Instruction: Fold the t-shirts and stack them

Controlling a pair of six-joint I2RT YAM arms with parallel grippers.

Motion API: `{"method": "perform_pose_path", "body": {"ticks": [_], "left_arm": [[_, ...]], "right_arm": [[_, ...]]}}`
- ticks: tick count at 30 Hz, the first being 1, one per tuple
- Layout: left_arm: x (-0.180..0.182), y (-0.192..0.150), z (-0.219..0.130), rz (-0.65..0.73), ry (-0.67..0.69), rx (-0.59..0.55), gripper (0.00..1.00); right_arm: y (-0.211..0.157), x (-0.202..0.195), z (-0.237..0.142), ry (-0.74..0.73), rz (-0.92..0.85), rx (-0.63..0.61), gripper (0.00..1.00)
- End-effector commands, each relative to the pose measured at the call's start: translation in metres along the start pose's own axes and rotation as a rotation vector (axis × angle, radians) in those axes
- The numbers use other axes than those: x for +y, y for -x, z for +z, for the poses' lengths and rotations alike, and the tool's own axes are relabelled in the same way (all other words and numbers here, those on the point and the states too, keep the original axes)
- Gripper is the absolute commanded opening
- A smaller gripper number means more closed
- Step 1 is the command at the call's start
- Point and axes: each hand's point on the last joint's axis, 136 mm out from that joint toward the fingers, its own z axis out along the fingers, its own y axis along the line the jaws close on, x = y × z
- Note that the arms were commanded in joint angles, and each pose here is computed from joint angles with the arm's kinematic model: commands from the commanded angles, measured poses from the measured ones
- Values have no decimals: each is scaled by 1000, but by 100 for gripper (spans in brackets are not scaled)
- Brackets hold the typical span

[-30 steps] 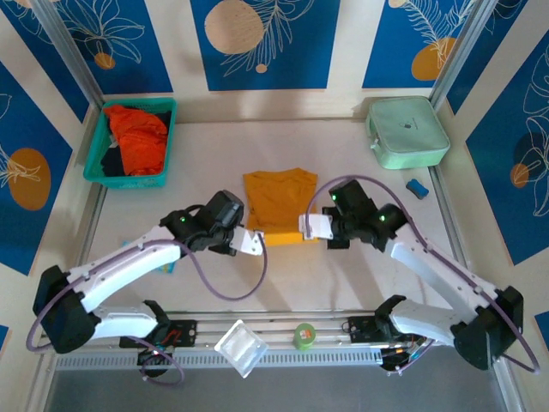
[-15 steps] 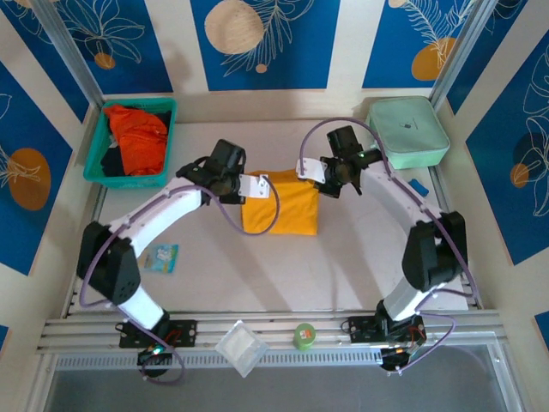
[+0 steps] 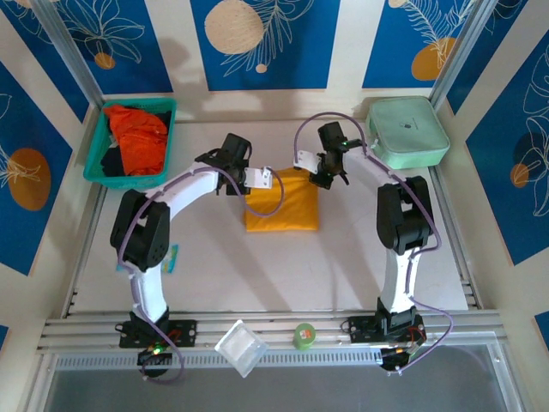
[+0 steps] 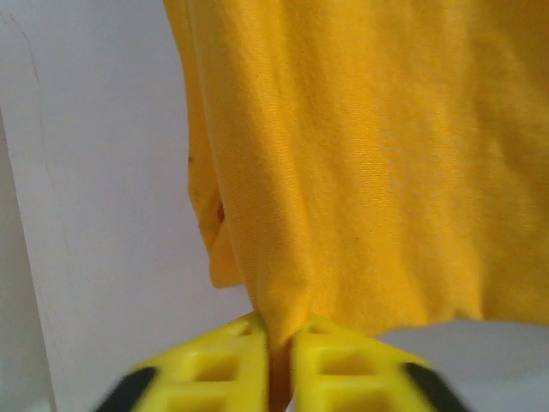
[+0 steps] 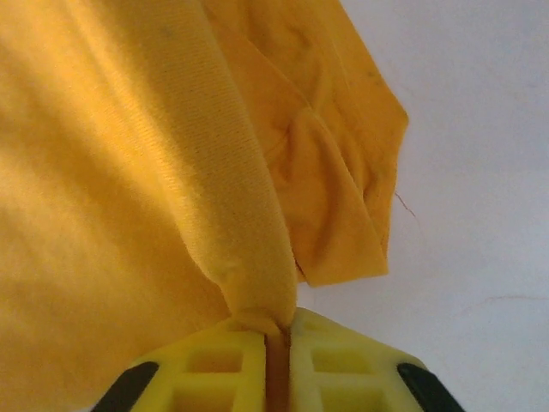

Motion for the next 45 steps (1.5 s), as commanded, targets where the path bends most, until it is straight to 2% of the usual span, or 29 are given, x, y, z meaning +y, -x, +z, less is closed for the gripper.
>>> {"method": "perform_pose_path", "body": {"ticks": [1, 4, 7, 9, 12, 15, 19, 22, 24, 25, 27, 30, 32, 33, 36, 39, 45], "left_arm": [[17, -8, 12, -64, 49, 4, 45], [42, -9, 14, -168, 138, -13, 54], [67, -14, 7, -254, 211, -15, 57], [80, -16, 0, -278, 271, -15, 60], [96, -15, -19, -318, 357, -28, 62], [112, -12, -51, -381, 455, -75, 66], [129, -18, -109, -568, 568, -142, 66], [129, -25, -149, -679, 622, -164, 62], [122, -29, -173, -766, 637, -186, 62], [116, -32, -184, -820, 633, -190, 62], [99, -39, -198, -940, 583, -167, 64], [57, -41, -207, -1095, 398, -98, 64], [25, -37, -206, -1182, 242, -62, 60], [8, -34, -203, -1225, 167, -47, 56], [-30, -25, -188, -1354, 12, -27, 55], [-51, -20, -163, -1453, -39, -3, 56], [-68, -10, -108, -1469, -54, 161, 58]], "right_arm": [[0, -26, 1, -75, 86, -12, 29], [4, -38, -1, -106, 127, -46, 35], [12, -46, -10, -125, 151, -80, 41], [17, -52, -22, -142, 174, -112, 50], [27, -61, -52, -176, 234, -178, 53], [38, -63, -99, -214, 303, -274, 54], [40, -74, -174, -341, 561, -351, 62], [23, -60, -210, -287, 818, -311, 65], [12, -40, -218, -229, 926, -258, 65], [7, -28, -218, -206, 967, -232, 66], [-1, -4, -213, -167, 1007, -194, 79], [-9, 31, -200, -132, 1034, -165, 79], [-16, 48, -192, -108, 1098, -149, 78], [-19, 56, -187, -90, 1144, -139, 77], [-23, 73, -170, -14, 1269, -119, 72], [-23, 80, -147, 31, 1345, -78, 68], [-21, 84, -94, 47, 1368, 63, 66]]}}
